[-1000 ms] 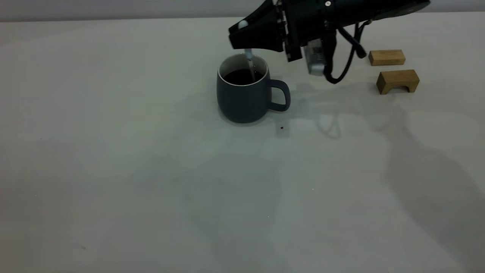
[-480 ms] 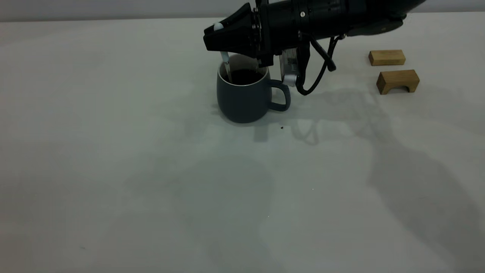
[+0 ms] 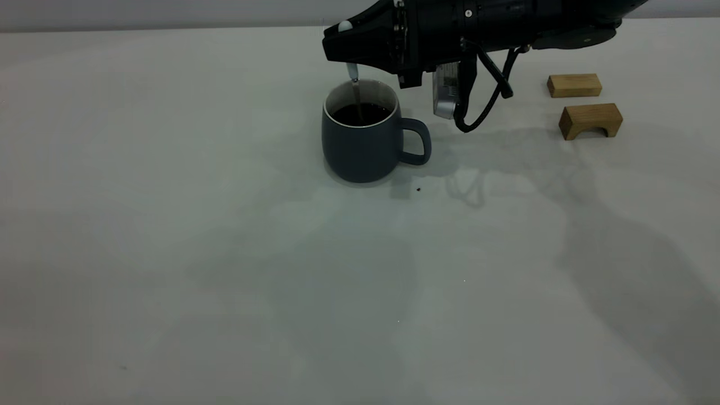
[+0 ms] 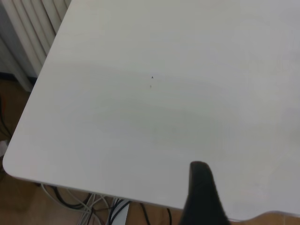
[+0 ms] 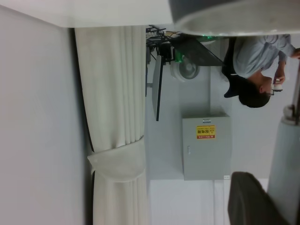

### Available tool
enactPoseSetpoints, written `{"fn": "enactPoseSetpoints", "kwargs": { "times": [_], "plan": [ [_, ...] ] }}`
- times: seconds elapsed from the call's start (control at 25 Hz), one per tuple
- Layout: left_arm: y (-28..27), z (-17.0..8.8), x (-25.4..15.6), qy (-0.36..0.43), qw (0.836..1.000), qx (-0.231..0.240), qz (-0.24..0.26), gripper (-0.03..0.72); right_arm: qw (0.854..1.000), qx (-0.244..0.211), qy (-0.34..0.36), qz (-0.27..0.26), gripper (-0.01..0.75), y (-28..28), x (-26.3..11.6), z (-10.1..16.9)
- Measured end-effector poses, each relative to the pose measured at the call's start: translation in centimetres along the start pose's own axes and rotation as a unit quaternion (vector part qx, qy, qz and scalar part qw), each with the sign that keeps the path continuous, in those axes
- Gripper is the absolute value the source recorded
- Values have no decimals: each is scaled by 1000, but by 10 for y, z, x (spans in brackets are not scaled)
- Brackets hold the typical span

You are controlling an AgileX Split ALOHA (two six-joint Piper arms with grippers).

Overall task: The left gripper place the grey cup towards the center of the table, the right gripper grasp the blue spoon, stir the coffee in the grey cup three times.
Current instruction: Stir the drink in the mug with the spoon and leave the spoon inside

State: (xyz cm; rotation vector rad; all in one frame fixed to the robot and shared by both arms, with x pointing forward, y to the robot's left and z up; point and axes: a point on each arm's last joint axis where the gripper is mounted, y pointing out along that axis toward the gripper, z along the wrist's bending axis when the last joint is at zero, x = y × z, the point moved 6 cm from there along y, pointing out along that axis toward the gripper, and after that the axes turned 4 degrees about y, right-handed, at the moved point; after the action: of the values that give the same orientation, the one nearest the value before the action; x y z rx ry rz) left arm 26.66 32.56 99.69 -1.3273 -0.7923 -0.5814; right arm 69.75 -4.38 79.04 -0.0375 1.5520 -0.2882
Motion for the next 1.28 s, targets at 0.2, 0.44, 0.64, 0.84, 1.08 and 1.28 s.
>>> {"fn": "enactPoseSetpoints", "kwargs": {
  "times": [0.2, 0.44, 0.64, 0.84, 1.08, 1.28],
  "plan": [
    [0, 0, 0, 0, 1000, 0, 0, 583, 1000, -8, -4, -4, 99, 3, 1, -4],
    [0, 0, 0, 0, 1000, 0, 0, 583, 1000, -23, -6, -2, 99, 16, -3, -15],
    [0, 0, 0, 0, 1000, 0, 0, 583, 1000, -8, -3, -9, 99, 13, 1, -9],
    [0, 0, 0, 0, 1000, 0, 0, 583, 1000, 11, 0, -8, 97, -4, 4, 5],
    [0, 0, 0, 0, 1000, 0, 0, 583, 1000, -1, -5, -17, 97, -12, 9, 5],
    [0, 0, 0, 0, 1000, 0, 0, 583, 999, -23, -9, -21, 97, 2, 7, -8]
  ]
}}
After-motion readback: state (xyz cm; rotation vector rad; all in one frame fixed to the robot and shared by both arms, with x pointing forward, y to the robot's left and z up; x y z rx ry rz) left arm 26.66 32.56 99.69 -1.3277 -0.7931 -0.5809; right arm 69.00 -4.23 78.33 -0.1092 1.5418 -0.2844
